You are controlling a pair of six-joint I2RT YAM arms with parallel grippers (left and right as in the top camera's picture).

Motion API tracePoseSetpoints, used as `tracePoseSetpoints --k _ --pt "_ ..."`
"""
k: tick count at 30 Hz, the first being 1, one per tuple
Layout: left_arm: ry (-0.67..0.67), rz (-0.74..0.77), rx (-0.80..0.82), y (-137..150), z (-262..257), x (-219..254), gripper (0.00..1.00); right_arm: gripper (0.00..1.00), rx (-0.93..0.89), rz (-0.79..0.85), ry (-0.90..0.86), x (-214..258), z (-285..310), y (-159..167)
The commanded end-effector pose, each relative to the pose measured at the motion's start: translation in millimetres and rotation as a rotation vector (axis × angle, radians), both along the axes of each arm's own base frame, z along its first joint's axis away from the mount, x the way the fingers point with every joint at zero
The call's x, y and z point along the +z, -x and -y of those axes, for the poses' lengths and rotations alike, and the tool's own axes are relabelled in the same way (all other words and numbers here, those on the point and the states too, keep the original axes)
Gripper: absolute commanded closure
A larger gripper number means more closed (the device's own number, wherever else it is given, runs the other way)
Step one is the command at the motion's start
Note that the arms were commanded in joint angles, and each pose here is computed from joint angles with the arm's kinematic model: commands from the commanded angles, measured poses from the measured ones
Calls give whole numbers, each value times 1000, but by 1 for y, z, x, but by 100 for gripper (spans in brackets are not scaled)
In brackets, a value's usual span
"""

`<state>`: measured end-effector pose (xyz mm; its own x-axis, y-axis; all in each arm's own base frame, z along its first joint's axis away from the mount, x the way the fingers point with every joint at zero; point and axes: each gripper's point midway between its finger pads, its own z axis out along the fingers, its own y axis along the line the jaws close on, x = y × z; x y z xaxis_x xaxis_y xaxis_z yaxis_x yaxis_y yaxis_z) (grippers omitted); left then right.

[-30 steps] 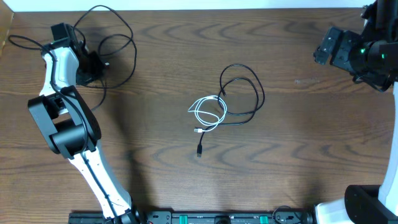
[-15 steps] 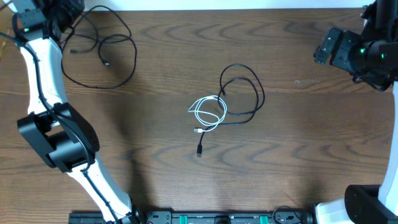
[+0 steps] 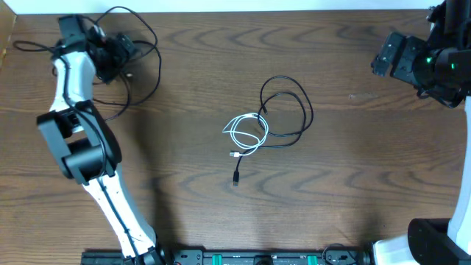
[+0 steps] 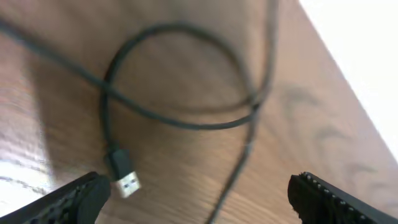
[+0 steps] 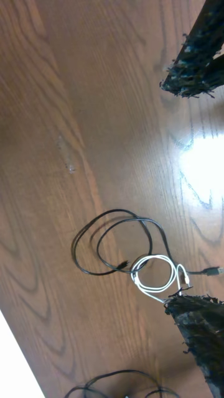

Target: Untangle cables

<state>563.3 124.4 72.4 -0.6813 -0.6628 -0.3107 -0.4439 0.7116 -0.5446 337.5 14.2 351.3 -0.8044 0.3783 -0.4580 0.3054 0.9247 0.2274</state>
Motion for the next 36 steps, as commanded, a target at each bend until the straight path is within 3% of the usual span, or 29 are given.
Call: tracePoseSetpoints --k 1,6,9,16,22,24,31,33,36 --pt "32 204 -87 -11 7 83 4 1 5 -1 8 0 1 0" --pt "-28 300 -80 -3 7 144 4 1 5 -1 8 0 1 0" --pt "-62 286 -50 8 3 158 4 1 5 -1 8 0 1 0" --pt "-279 -68 95 56 -36 93 4 1 5 -1 8 0 1 0" --pt "-221 -250 50 81 -25 37 5 1 5 -1 9 0 1 0" --pt "-211 -277 46 86 -23 34 15 1 5 -1 8 0 1 0" --pt "-36 -182 -98 88 20 65 23 1 5 -1 8 0 1 0" --pt "3 -189 -116 94 30 70 28 1 5 -1 8 0 1 0" --pt "34 -236 -133 107 42 73 28 1 5 -1 8 0 1 0"
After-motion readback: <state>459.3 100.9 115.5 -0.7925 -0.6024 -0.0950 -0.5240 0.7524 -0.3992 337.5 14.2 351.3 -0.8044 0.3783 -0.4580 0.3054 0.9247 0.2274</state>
